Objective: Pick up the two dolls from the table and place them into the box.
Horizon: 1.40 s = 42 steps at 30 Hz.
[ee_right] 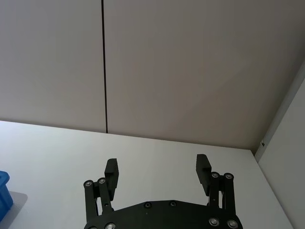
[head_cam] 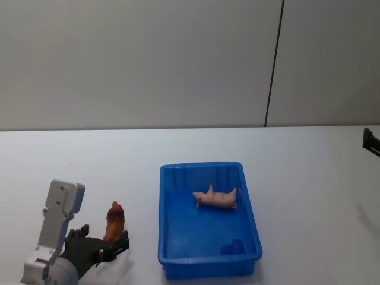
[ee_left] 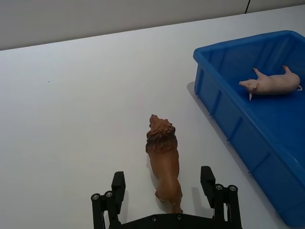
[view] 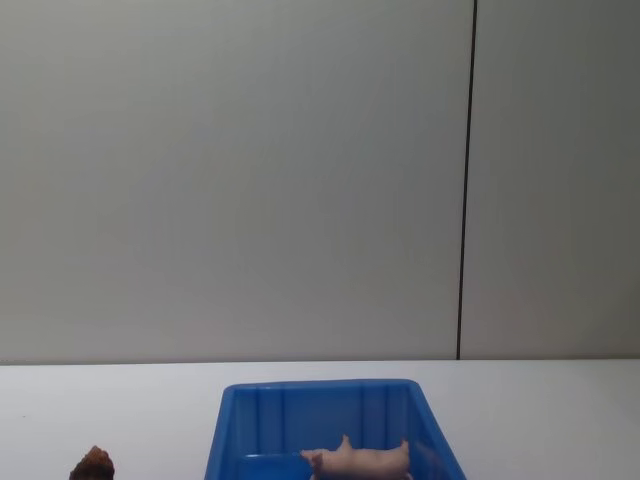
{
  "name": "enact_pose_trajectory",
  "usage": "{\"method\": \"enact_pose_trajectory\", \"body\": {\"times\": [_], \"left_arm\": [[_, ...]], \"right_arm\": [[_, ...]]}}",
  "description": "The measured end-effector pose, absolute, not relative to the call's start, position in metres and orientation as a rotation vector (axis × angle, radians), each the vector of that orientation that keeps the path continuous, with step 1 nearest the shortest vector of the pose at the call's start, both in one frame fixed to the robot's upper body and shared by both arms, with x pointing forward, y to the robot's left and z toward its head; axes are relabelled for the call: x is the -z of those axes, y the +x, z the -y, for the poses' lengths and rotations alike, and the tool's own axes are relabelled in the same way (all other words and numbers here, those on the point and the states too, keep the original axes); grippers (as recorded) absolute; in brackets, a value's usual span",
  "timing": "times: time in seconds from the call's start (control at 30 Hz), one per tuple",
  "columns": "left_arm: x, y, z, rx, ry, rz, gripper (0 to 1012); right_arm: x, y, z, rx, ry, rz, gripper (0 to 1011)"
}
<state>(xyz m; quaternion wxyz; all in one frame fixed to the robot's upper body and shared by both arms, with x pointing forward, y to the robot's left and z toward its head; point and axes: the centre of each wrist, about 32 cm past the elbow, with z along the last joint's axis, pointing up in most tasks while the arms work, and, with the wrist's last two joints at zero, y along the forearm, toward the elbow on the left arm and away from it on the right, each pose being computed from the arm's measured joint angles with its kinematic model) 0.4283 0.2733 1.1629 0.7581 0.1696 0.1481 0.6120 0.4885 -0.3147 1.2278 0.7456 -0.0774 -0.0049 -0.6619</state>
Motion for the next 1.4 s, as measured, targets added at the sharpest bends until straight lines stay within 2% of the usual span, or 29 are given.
{"method": "enact_pose_trajectory", "body": {"times": [0.27,0.4,1.03,1.4], "left_arm": [[-1.155,0.442,-0.279,-1.309,0.380,-0.332,1004],[-1.153,0.446,-0.280,-1.303,0.384,-0.336,947],[-1.148,0.454,-0.284,-1.284,0.392,-0.345,376],[-1.151,0.453,-0.282,-1.299,0.343,-0.299,363]], "right_arm": [[-1.228,0.488,0.315,1.450,-0.170,0.011,1001],[-1.228,0.488,0.315,1.450,-0.170,0.011,1001],[-1.228,0.488,0.315,1.450,-0.170,0.011,1001],[-1.228,0.488,0.315,1.450,-0.170,0.011,1001]]}}
